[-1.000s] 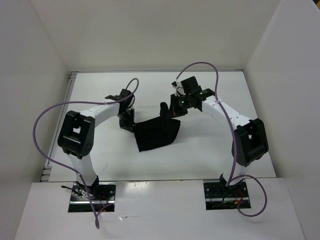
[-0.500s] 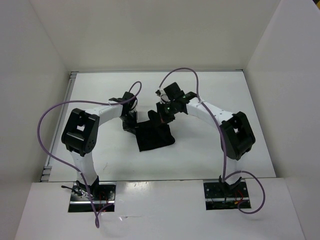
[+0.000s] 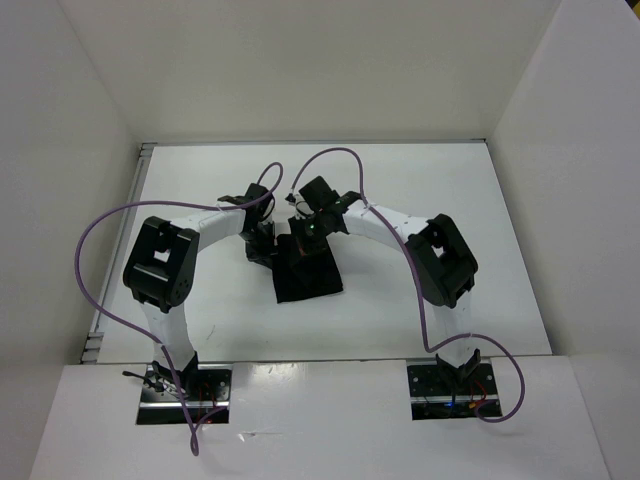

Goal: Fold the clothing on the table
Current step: Fold the skirt

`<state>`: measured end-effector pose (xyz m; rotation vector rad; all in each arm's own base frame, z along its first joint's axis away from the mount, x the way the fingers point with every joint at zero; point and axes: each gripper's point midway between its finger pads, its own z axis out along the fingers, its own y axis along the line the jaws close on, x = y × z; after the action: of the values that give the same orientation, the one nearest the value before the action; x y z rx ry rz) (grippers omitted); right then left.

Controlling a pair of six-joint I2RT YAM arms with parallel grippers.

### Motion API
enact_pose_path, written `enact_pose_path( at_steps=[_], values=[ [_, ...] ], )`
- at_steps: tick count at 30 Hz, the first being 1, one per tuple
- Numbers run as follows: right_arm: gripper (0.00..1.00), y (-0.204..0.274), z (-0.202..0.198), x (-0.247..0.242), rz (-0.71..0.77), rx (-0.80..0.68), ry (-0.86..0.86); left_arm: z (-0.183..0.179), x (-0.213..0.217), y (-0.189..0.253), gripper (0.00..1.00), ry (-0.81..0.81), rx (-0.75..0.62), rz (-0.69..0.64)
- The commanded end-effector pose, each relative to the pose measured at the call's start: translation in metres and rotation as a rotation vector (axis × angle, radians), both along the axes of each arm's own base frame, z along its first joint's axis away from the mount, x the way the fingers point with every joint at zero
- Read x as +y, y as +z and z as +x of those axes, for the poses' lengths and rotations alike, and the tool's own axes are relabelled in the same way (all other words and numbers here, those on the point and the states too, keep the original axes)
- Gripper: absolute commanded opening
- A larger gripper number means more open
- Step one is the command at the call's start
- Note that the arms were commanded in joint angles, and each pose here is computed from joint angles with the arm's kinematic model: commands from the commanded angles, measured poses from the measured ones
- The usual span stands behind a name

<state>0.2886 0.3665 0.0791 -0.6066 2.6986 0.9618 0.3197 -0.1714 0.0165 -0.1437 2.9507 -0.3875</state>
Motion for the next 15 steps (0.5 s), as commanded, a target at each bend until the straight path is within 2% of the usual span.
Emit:
enact_pose_path(
  at_steps=[1,15],
  values=[
    [0.0,0.016,0.009,0.028,0.08,-0.038,0.023,0.002,-0.003,-0.006,0.0,-0.01,0.002,-0.003],
    [0.0,0.01,0.014,0.054,0.122,-0.017,0.046,0.005,-0.006,-0.001,0.0,-0.021,-0.005,-0.014]
  ],
)
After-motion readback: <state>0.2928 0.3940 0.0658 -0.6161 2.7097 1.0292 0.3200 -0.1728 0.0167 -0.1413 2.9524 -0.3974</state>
